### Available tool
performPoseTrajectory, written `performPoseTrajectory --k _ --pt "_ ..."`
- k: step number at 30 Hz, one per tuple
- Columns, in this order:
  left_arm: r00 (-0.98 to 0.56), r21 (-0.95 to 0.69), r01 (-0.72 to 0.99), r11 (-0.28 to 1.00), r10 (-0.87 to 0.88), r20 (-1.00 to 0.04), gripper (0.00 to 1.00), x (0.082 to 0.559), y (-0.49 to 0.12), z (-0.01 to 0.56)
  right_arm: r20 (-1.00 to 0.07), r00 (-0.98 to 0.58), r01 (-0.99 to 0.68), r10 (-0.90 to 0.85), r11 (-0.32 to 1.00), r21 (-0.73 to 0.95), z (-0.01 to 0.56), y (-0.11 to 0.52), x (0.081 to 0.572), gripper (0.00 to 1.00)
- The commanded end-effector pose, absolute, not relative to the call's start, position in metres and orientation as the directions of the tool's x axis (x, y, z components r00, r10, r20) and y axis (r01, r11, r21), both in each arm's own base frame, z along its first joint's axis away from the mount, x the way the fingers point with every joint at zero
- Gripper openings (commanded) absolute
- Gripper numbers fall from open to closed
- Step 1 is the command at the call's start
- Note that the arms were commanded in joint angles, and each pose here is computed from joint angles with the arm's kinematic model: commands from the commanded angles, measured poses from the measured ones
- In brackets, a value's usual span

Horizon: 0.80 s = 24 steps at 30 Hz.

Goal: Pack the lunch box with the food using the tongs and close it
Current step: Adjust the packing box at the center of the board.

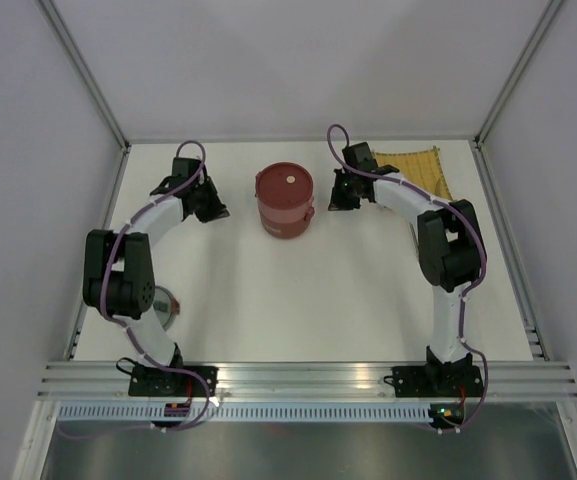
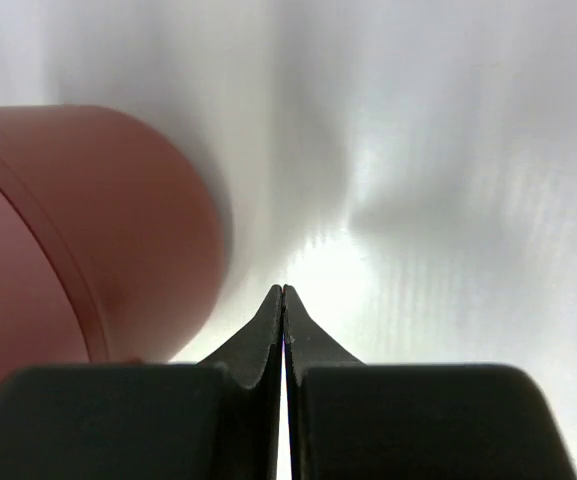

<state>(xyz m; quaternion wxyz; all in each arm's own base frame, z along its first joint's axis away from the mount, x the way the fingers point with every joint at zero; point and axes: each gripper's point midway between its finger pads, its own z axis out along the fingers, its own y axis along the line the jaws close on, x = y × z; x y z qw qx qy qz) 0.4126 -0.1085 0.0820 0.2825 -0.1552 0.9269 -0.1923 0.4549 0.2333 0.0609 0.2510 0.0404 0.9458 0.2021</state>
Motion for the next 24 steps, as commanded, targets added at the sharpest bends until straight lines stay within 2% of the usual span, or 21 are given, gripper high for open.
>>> performPoseTrajectory --k 1,7,13,18,24 --pt "-0.714 -0.512 -0.144 0.847 -0.447 -0.538 0.02 0.470 -0.116 0.107 -0.548 -0.814 -0.023 0.193 0.932 0.363 0.106 0.215 0.469 0.01" --pt "-0.686 -0.618 -0.085 0.782 -0.495 -0.533 0.02 0.527 -0.146 0.103 -0.551 -0.791 -0.029 0.265 0.883 0.468 0.123 0.233 0.478 0.01" --pt "-0.665 -0.650 -0.031 0.759 -0.501 -0.554 0.03 0.553 -0.171 0.106 -0.548 -0.785 -0.040 0.288 0.860 0.509 0.125 0.247 0.486 0.00" --pt "-0.690 -0.652 0.032 0.758 -0.455 -0.563 0.03 0.550 -0.205 0.108 -0.533 -0.799 -0.052 0.279 0.851 0.523 0.118 0.264 0.488 0.00" --pt "-0.729 -0.644 0.081 0.761 -0.395 -0.559 0.02 0.507 -0.233 0.103 -0.544 -0.797 -0.074 0.264 0.850 0.521 0.118 0.270 0.494 0.01"
